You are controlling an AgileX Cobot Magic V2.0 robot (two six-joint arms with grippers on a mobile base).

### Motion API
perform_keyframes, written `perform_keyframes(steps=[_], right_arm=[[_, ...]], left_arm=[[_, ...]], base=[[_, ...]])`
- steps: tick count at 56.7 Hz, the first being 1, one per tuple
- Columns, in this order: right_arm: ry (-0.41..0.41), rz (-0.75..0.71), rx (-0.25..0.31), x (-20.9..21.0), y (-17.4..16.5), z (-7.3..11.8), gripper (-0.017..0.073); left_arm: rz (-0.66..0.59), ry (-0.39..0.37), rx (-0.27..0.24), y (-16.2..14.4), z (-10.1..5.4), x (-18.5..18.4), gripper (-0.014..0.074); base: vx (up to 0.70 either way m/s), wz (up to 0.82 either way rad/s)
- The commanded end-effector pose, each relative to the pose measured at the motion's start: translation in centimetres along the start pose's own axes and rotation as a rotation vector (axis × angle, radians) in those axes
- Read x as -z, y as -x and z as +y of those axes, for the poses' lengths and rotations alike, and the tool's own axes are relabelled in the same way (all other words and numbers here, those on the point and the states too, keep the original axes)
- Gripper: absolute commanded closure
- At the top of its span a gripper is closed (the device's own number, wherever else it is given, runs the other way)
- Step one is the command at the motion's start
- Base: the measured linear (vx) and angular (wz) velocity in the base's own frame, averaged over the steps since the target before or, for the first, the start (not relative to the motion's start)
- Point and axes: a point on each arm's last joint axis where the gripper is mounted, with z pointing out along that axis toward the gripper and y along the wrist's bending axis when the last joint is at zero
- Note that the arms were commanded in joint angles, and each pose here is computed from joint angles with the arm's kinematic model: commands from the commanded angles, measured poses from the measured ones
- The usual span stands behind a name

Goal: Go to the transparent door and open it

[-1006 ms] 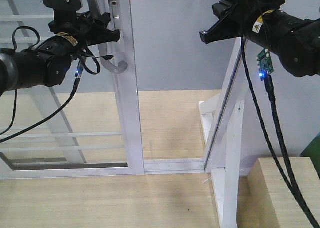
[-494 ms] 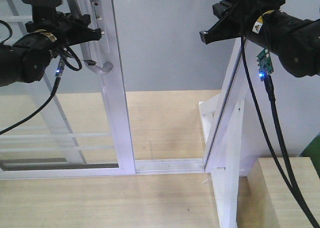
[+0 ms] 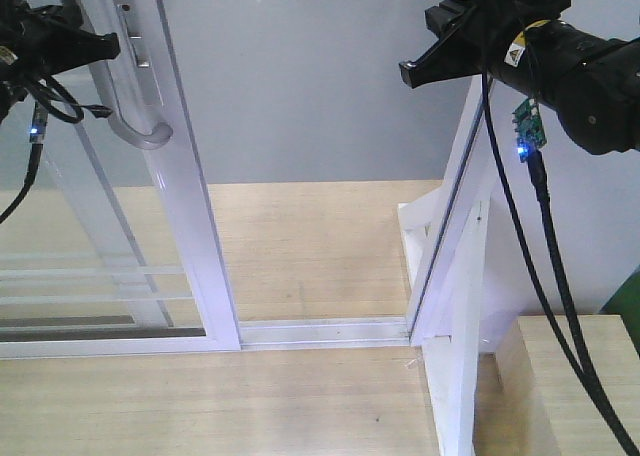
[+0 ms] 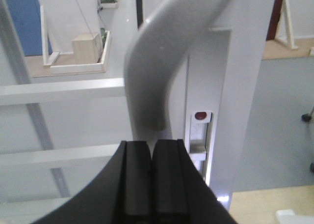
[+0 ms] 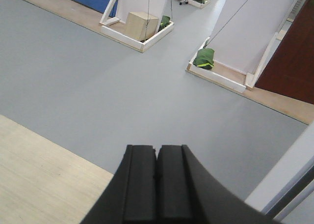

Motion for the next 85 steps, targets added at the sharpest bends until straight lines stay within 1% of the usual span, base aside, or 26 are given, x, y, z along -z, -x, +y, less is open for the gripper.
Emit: perform_keyframes(steps=[1,7,15,21,27,36,39,43,49,50,53,57,64,71,77,83,85], right_arm=[[-0.030,-0.148,-0.004,1.3,2.9,-0.8,0.0561],[-0.032,-0.146,-0.021,1.2,2.8,-0.9,0.0561],[-0.031,-0.130,-0.027,1.2,2.7,-0.8,0.0561],[-0.029,-0.117,-0.047,1.3,2.6,-0.9,0.0561],[-0.032,-0.103,-0.050,1.8,2.8,-1.0,0.0561],[-0.042,-0.069,-0.089,3.7,3.8,-1.3,0.0561],[-0.044,-0.061,-0.099,4.8,3.8,-1.4,0.0561],[-0.043,-0.086,-0.098,6.5,3.3,-1.1,0.0561],[-0.038,-0.144,-0.106,10.1,1.5,-0.3,0.0561],[-0.035,-0.136,-0.109,10.5,0.9,-0.1,0.0561],[-0.036,-0.150,-0.126,12.4,-0.2,0.3,0.0561],[-0.041,-0.161,-0.150,14.7,-1.4,0.7,0.0561],[-0.052,-0.196,-0.154,18.9,-3.2,1.4,0.0561],[-0.067,-0.220,-0.178,22.6,-4.8,1.8,0.0561],[-0.082,-0.228,-0.174,25.5,-6.1,2.2,0.0561],[-0.093,-0.230,-0.160,27.1,-7.1,2.4,0.0561],[-0.095,-0.227,-0.158,27.4,-7.3,2.5,0.0561]], left_arm=[[-0.142,0.029,-0.005,3.7,0.9,1.7,0.0600],[-0.141,0.037,-0.006,4.4,1.3,2.6,0.0600],[-0.176,0.037,-0.015,5.1,1.3,4.4,0.0600],[-0.171,0.030,-0.040,4.8,1.2,5.7,0.0600],[-0.163,0.030,-0.035,4.3,1.2,7.2,0.0600],[-0.158,0.029,-0.034,3.5,1.1,10.0,0.0600],[-0.157,0.029,-0.034,3.3,1.1,11.0,0.0600],[-0.138,0.026,-0.031,2.7,1.1,12.8,0.0600],[-0.085,0.019,-0.021,1.9,1.0,15.1,0.0600],[-0.081,0.018,-0.020,1.8,1.0,15.6,0.0600],[-0.076,0.016,-0.006,1.3,1.0,16.8,0.0600],[-0.079,0.014,-0.005,1.0,0.9,18.4,0.0600],[-0.067,0.009,-0.004,0.0,0.8,21.4,0.0600],[-0.085,0.004,0.006,-1.0,0.7,24.8,0.0600],[-0.091,-0.003,0.013,-1.7,0.6,27.5,0.0600],[-0.085,-0.023,0.050,-2.5,0.4,29.5,0.0600],[-0.079,-0.031,0.055,-2.7,0.3,30.0,0.0600]], base=[[0.00,0.00],[0.00,0.00],[0.00,0.00],[0.00,0.00],[0.00,0.00],[0.00,0.00],[0.00,0.00],[0.00,0.00],[0.00,0.00],[0.00,0.00],[0.00,0.00],[0.00,0.00],[0.00,0.00],[0.00,0.00],[0.00,0.00],[0.00,0.00],[0.00,0.00]])
